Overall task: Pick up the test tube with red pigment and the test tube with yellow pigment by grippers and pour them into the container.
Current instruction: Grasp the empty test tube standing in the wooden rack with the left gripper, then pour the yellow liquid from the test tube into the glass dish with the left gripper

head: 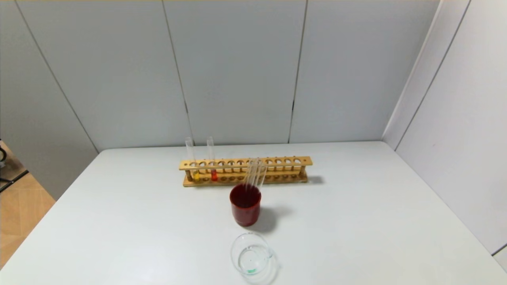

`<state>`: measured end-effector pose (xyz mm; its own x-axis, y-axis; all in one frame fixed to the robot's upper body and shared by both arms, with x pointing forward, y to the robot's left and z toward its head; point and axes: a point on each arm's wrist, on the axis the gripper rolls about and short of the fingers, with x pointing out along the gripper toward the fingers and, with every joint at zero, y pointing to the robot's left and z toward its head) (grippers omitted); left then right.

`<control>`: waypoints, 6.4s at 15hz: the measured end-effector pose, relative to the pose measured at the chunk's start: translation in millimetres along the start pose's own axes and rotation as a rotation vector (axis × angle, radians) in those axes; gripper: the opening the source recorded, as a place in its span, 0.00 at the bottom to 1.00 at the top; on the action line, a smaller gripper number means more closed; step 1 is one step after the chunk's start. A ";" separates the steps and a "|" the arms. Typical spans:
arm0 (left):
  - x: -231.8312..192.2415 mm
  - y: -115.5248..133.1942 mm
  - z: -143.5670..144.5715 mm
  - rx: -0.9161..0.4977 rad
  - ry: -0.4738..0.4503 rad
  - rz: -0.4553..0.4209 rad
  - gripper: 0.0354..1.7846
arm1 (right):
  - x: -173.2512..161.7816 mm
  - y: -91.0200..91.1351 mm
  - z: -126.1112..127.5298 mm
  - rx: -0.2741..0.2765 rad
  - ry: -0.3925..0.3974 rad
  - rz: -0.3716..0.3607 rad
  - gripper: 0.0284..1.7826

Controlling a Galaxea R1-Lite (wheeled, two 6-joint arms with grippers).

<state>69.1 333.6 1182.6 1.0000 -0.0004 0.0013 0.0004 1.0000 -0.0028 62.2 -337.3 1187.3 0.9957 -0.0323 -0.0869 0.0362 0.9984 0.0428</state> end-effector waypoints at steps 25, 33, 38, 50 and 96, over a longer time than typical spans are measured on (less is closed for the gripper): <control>84.5 -8.5 194.1 -0.048 -0.055 -0.347 0.98 | 0.0 0.0 0.0 0.000 0.000 0.000 0.98; 201.3 -18.8 166.3 -0.088 -0.001 -0.406 0.98 | 0.0 0.0 0.0 0.000 0.000 0.000 0.98; 253.3 -28.9 131.7 -0.060 0.043 -0.434 0.98 | 0.0 0.0 0.0 0.000 0.000 0.000 0.98; 325.1 -63.4 37.4 0.012 0.049 -0.373 0.98 | 0.0 0.0 0.0 0.000 0.000 0.000 0.98; 388.0 -76.3 4.4 -0.007 0.068 -0.294 0.15 | 0.0 0.0 0.0 0.000 0.000 0.000 0.98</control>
<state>457.1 257.2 1187.7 0.9549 -0.2900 -0.0637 0.2894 0.9570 -0.0190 62.2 -337.3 1187.3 0.9957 -0.0319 -0.0869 0.0357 0.9985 0.0425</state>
